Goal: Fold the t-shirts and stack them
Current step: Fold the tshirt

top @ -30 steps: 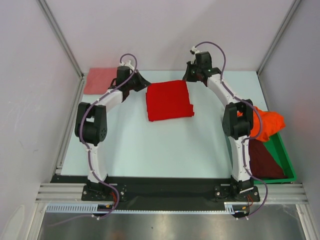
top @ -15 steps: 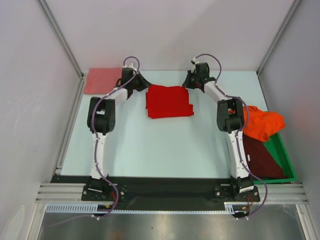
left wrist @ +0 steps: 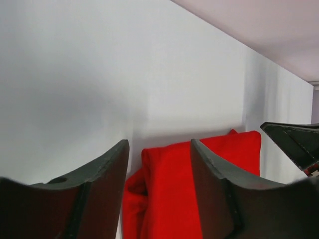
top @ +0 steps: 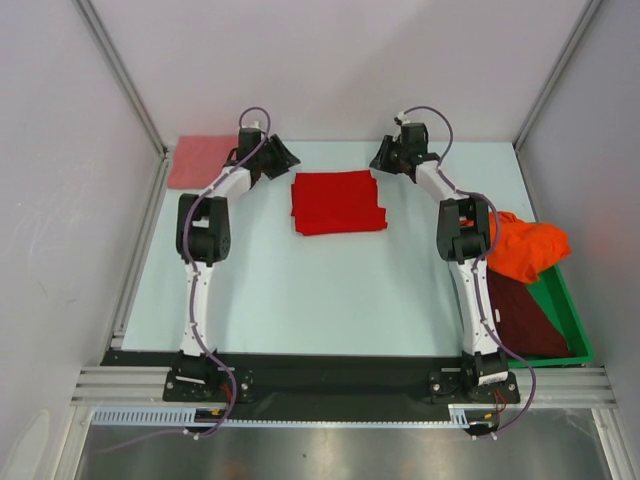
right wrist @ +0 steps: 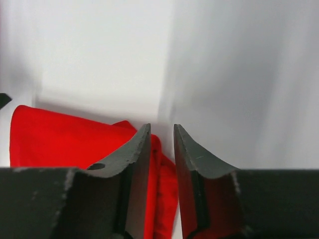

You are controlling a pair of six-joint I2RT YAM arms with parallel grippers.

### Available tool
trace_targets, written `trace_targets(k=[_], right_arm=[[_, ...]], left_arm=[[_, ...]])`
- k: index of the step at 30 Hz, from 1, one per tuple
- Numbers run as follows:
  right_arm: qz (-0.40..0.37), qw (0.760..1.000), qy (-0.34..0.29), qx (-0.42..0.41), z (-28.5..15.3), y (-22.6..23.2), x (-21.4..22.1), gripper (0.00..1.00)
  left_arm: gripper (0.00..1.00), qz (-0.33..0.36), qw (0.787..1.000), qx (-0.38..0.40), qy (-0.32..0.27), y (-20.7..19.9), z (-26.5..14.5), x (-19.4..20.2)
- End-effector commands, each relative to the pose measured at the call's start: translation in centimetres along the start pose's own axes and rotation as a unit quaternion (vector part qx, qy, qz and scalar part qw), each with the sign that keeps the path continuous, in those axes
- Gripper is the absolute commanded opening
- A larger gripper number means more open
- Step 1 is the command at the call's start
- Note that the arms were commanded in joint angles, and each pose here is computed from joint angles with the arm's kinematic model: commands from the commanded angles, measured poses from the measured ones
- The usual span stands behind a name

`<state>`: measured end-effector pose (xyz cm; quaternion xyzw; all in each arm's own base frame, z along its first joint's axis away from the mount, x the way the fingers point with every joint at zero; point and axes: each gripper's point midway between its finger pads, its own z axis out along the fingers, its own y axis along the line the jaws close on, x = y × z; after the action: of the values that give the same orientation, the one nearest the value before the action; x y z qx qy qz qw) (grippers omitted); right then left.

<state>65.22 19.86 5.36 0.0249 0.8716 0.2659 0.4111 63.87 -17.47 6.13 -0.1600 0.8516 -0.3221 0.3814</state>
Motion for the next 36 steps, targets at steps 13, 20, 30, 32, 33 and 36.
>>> trace_targets(k=[13,20,30,32,33,36], right_arm=[[-0.024,0.999,0.041,-0.008,-13.0,8.3,0.1,0.58],[-0.004,0.991,0.111,-0.079,-13.9,11.8,6.3,0.65],[0.047,0.958,0.169,-0.226,-12.4,18.6,12.4,0.46],[0.042,0.955,0.158,-0.248,-11.8,20.3,12.5,0.34],[0.055,0.951,0.172,-0.251,-11.1,21.1,13.7,0.34],[0.071,0.940,0.179,-0.281,-10.0,23.4,14.2,0.31]], left_arm=[[0.80,0.064,0.997,0.000,0.041,-2.4,-13.4,4.3],[0.87,0.021,0.997,0.011,0.078,-1.0,-14.1,8.3],[0.77,-0.006,1.000,-0.022,0.002,0.9,-19.3,9.6],[0.78,-0.012,1.000,-0.024,-0.014,0.8,-20.8,9.6],[0.79,-0.015,1.000,-0.022,-0.017,0.7,-21.1,9.6],[0.80,-0.025,1.000,-0.003,-0.012,-0.2,-22.0,10.0]])
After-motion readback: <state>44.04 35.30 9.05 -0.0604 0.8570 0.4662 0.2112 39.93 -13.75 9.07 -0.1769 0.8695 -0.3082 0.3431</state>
